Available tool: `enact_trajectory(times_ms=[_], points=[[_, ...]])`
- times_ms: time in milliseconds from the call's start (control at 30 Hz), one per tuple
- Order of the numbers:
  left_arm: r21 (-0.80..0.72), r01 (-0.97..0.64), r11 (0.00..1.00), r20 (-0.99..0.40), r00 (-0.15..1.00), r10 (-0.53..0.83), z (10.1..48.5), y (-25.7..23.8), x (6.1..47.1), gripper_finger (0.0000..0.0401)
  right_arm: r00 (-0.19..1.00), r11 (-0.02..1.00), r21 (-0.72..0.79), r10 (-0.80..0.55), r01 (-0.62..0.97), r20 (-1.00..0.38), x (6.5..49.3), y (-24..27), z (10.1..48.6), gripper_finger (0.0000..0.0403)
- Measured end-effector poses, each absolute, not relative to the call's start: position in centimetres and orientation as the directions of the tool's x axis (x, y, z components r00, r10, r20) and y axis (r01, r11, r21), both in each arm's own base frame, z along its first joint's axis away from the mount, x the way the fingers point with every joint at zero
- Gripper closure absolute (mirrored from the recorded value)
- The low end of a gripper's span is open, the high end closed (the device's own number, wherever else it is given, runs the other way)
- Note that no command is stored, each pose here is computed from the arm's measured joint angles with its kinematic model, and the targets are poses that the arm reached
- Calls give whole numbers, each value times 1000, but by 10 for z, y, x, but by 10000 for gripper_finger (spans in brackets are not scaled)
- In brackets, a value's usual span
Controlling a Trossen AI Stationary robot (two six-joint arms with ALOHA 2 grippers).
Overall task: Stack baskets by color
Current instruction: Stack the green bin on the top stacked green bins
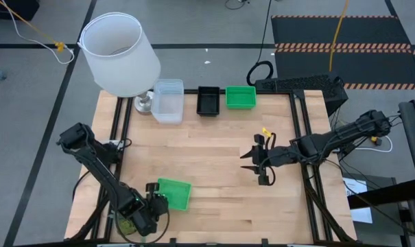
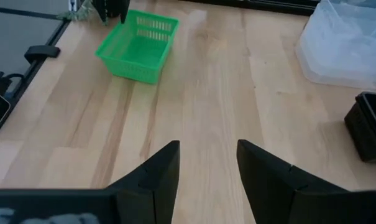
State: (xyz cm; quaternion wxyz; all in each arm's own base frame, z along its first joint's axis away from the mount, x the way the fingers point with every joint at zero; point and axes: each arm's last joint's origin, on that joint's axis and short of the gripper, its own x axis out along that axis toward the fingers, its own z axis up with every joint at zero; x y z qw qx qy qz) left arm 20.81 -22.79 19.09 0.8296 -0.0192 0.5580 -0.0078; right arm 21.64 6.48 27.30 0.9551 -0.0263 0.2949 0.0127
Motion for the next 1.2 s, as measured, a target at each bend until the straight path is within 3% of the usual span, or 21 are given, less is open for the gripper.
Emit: enact_trajectory(times_ms=[400,900,1200], points=[[2,-17,1000,-939,344,8,189,-225,204,237,836,998,-51,10,-45,-548,218,65,274,245],[57,69,996,-950,311,33,177,-218,200,388,890,995,-72,27,-67,-455,243,73,271,245],[151,50,987,-939,320,127,195,-195,222,390,887,981,-189,-113,29,-448,261,75,256,245]])
